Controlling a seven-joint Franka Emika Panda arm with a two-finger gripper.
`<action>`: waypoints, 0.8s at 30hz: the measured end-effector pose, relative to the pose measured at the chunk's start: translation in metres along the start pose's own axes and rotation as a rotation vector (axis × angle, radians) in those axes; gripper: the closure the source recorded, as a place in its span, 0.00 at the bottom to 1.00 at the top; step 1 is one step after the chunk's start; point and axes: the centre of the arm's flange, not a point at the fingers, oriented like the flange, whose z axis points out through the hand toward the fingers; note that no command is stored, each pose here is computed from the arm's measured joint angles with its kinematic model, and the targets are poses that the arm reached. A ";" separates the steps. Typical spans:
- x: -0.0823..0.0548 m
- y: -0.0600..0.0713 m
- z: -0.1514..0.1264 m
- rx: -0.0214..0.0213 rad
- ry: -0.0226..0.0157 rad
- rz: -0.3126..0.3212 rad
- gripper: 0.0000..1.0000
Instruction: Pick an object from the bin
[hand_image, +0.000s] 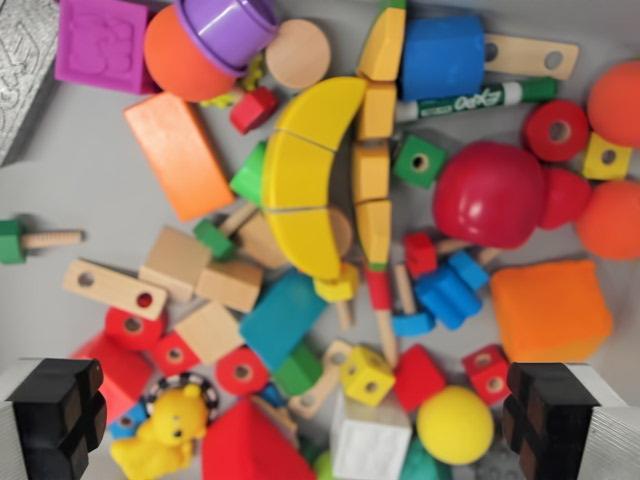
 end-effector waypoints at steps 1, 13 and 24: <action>-0.001 -0.001 0.002 -0.0002 -0.0004 -0.005 0.00; -0.007 -0.010 0.028 0.0013 -0.0023 -0.065 0.00; -0.015 -0.021 0.058 0.0034 -0.0053 -0.135 0.00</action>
